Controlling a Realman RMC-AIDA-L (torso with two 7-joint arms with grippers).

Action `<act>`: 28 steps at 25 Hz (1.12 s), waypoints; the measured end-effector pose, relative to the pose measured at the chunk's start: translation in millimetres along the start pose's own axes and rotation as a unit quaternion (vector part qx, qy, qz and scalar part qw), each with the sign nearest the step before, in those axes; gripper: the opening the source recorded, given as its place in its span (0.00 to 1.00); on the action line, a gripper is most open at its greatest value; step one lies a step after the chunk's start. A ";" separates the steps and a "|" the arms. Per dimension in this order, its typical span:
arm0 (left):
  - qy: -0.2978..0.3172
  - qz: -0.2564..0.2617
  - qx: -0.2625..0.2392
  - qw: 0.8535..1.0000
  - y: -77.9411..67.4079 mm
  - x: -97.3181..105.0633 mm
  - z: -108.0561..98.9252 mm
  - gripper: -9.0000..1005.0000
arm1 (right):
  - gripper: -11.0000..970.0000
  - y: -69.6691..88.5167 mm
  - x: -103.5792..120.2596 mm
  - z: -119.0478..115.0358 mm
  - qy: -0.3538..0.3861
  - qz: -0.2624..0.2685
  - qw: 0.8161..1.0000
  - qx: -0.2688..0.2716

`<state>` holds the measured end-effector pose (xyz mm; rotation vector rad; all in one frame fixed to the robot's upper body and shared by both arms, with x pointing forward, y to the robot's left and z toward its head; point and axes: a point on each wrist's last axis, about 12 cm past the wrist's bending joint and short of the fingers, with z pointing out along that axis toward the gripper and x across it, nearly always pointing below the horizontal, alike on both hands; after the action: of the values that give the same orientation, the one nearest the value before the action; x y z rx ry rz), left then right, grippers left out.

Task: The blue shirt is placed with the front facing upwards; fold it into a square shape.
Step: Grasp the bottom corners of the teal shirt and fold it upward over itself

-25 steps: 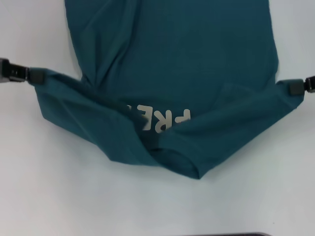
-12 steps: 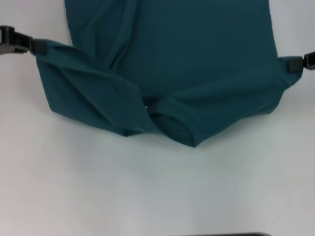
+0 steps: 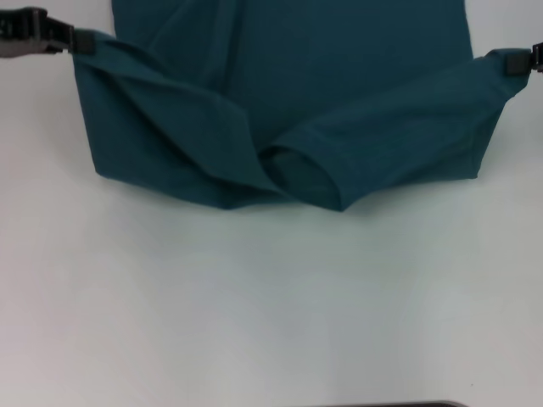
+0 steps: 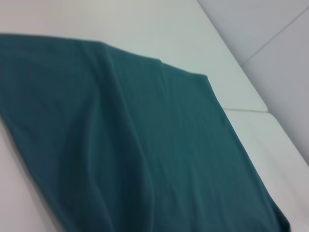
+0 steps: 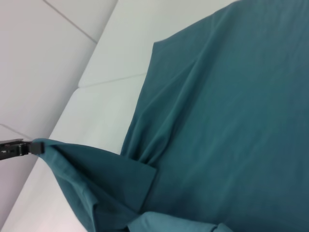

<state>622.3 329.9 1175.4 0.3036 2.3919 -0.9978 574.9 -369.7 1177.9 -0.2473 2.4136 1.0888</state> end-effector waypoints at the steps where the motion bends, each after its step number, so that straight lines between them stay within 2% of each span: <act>1: -0.003 0.001 -0.002 1.000 -0.2 -1.4 1.0 0.05 | 0.02 -0.7 -1.2 0.1 -0.004 0.000 1.000 0.004; 9: -0.027 0.008 -0.025 0.999 -0.7 -13.2 11.1 0.05 | 0.02 -2.8 -12.8 1.8 -0.027 -0.011 0.999 0.031; 28: -0.064 0.056 -0.077 0.993 -10.3 -25.4 54.2 0.05 | 0.02 -9.7 -23.7 13.7 -0.049 -0.037 0.995 0.085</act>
<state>660.2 283.9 1163.5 0.3027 2.2919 -0.7552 603.7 -366.6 1175.4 -0.2185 2.3736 0.8380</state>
